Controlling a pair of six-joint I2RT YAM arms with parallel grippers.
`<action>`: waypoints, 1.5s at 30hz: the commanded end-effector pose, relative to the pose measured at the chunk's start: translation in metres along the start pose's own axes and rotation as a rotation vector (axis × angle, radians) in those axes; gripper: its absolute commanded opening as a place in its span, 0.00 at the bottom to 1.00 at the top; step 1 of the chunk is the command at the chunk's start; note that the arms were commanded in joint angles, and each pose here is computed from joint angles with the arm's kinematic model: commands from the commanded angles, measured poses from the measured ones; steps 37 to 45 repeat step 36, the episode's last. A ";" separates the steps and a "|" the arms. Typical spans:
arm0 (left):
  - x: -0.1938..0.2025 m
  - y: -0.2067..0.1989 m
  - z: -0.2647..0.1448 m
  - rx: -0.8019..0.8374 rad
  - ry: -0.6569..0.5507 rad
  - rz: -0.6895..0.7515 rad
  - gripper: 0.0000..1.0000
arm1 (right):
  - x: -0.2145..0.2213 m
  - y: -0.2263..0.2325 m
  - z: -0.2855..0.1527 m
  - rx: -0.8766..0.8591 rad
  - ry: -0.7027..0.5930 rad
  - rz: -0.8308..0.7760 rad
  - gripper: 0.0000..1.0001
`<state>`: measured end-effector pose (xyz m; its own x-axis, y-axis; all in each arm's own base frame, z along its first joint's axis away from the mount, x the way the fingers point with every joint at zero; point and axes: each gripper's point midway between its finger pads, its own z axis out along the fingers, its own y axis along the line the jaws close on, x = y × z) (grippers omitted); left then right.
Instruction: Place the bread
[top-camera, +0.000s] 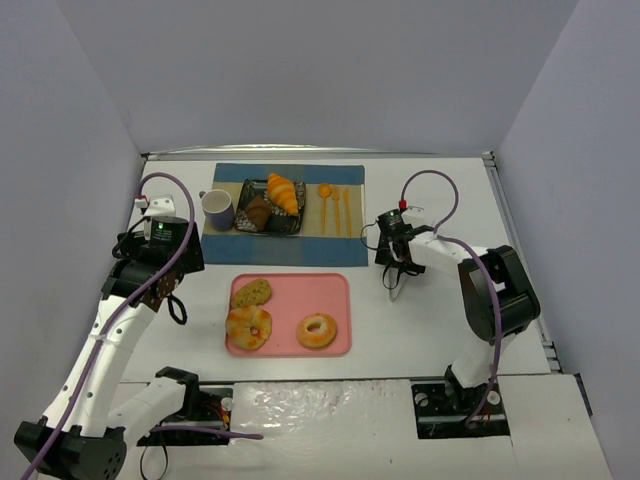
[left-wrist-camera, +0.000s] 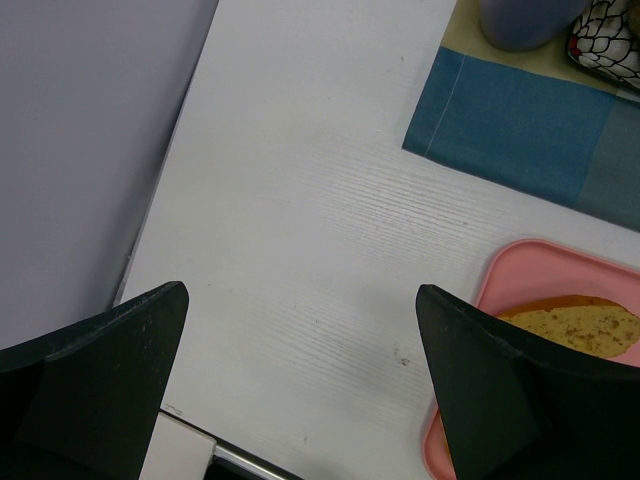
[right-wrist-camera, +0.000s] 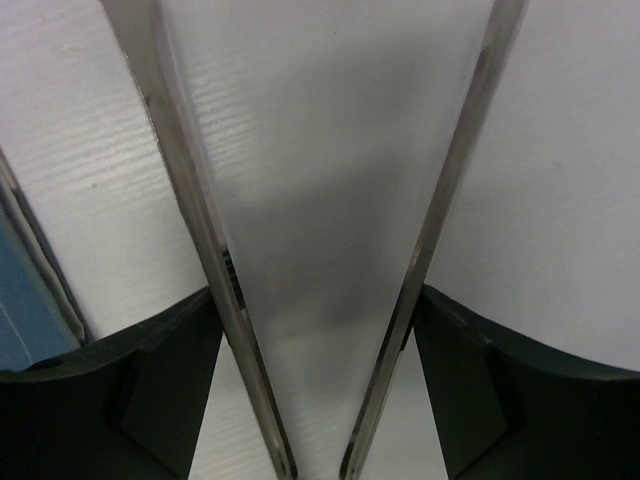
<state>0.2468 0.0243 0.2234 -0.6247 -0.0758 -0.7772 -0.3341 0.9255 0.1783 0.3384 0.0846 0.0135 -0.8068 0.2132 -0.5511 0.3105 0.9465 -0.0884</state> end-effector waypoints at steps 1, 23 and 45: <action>-0.026 0.006 -0.012 -0.009 -0.073 -0.026 0.97 | -0.018 0.018 0.001 -0.072 -0.013 0.024 0.75; -0.028 0.001 -0.008 0.000 -0.073 -0.022 0.97 | -0.093 -0.011 -0.129 -0.125 -0.238 0.111 1.00; -0.029 -0.001 -0.007 0.004 -0.065 -0.019 0.97 | -0.105 -0.006 -0.166 -0.214 -0.299 0.113 1.00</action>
